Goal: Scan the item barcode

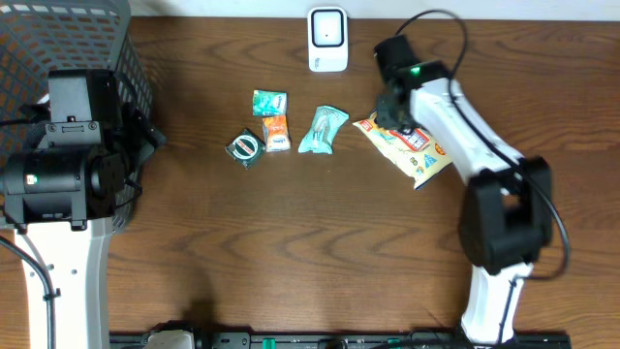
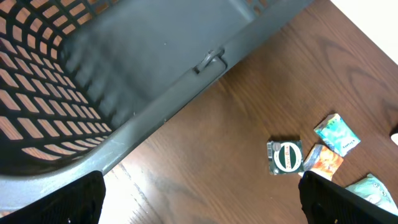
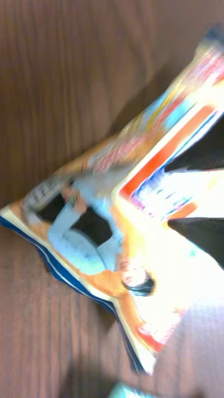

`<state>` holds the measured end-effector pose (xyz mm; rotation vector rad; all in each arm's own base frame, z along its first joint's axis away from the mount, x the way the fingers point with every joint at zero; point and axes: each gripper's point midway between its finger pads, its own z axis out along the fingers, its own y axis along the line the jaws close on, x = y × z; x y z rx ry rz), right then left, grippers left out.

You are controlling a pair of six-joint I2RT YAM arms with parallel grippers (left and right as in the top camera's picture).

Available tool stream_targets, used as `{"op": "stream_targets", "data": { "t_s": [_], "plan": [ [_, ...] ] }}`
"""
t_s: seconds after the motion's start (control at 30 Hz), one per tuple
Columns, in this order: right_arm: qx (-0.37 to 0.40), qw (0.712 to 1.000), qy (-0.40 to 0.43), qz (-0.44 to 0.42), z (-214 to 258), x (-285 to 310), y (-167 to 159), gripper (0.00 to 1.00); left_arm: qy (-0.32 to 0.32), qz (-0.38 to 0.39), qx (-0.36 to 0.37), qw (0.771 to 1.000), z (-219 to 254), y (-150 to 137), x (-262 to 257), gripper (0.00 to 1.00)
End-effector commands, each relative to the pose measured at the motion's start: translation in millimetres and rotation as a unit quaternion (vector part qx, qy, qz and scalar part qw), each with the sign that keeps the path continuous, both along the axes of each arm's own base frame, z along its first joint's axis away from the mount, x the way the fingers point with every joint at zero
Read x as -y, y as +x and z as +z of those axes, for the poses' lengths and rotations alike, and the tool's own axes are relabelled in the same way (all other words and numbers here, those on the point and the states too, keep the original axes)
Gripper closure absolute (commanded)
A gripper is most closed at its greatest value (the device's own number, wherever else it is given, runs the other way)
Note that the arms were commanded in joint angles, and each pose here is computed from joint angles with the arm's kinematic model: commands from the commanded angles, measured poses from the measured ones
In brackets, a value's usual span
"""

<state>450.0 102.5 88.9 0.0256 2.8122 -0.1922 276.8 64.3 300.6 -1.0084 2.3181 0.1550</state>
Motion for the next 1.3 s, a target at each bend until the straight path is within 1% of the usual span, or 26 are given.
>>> {"op": "stream_targets", "data": {
  "t_s": [0.0, 0.13, 0.3, 0.37, 0.43, 0.47, 0.57, 0.63, 0.73, 0.8, 0.83, 0.87, 0.93, 1.07, 1.17, 1.27],
  "plan": [
    [0.028, 1.0, 0.0, 0.006, 54.0, 11.3, -9.5, 0.72, 0.003, 0.008, 0.002, 1.0, 2.0, -0.9, -3.6, 0.02],
    [-0.022, 1.0, -0.015, 0.002, 31.3, 20.2, -28.0, 0.73, 0.003, 0.008, 0.002, 1.0, 2.0, -1.0, -3.7, 0.02],
    [-0.056, 0.998, -0.028, -0.017, -26.2, 38.5, -36.2, 0.73, 0.003, 0.008, 0.002, 1.0, 2.0, -0.9, -3.6, 0.02],
    [-0.062, 0.997, -0.023, -0.045, -54.3, 47.5, -44.0, 0.73, 0.003, 0.008, 0.002, 1.0, 2.0, -0.9, -3.6, 0.02],
    [-0.076, 0.995, -0.02, -0.058, -70.0, 52.1, -54.5, 0.81, 0.003, 0.008, 0.002, 1.0, 2.0, -0.9, -3.6, 0.02],
    [-0.085, 0.995, -0.014, -0.058, -75.0, 51.6, -60.0, 0.82, 0.003, 0.008, 0.002, 1.0, 2.0, -0.9, -3.6, 0.02],
    [-0.092, 0.994, -0.001, -0.055, -74.1, 47.4, -62.7, 0.79, 0.003, 0.008, 0.002, 1.0, 2.0, -0.9, -3.6, 0.02],
    [-0.09, 0.994, 0.003, -0.054, -63.8, 45.5, -60.8, 0.76, 0.003, 0.008, 0.002, 1.0, 2.0, -0.9, -3.6, 0.02],
    [-0.09, 0.995, 0.008, -0.052, -29.7, 41.6, -54.2, 0.73, 0.003, 0.008, 0.002, 1.0, 2.0, -0.9, -3.6, 0.02],
    [-0.089, 0.995, 0.019, -0.049, -16.0, 36.0, -50.5, 0.69, 0.003, 0.008, 0.002, 1.0, 2.0, -0.9, -3.6, 0.02],
    [-0.081, 0.995, 0.024, -0.046, -8.5, 32.5, -46.0, 0.65, 0.003, 0.008, 0.002, 1.0, 2.0, -1.0, -3.7, 0.02],
    [-0.072, 0.996, 0.026, -0.045, -5.4, 30.4, -41.5, 0.58, 0.003, 0.008, 0.002, 1.0, 2.0, -0.9, -3.6, 0.02],
    [-0.055, 0.997, 0.031, -0.043, -4.9, 27.6, -33.2, 0.5, 0.003, 0.008, 0.002, 1.0, 2.0, -0.9, -3.6, 0.02],
    [-0.024, 0.998, 0.046, -0.038, -12.6, 19.7, -18.9, 0.49, 0.003, 0.008, 0.002, 1.0, 2.0, -0.9, -3.6, 0.02],
    [-0.023, 0.998, 0.055, -0.03, -30.5, 12.4, -20.6, 0.5, 0.003, 0.008, 0.002, 1.0, 2.0, -0.9, -3.6, 0.02],
    [-0.015, 0.996, 0.068, -0.047, -51.0, 8.2, -22.4, 0.5, 0.003, 0.008, 0.002, 1.0, 2.0, -0.9, -3.6, 0.02]
  ]
}}
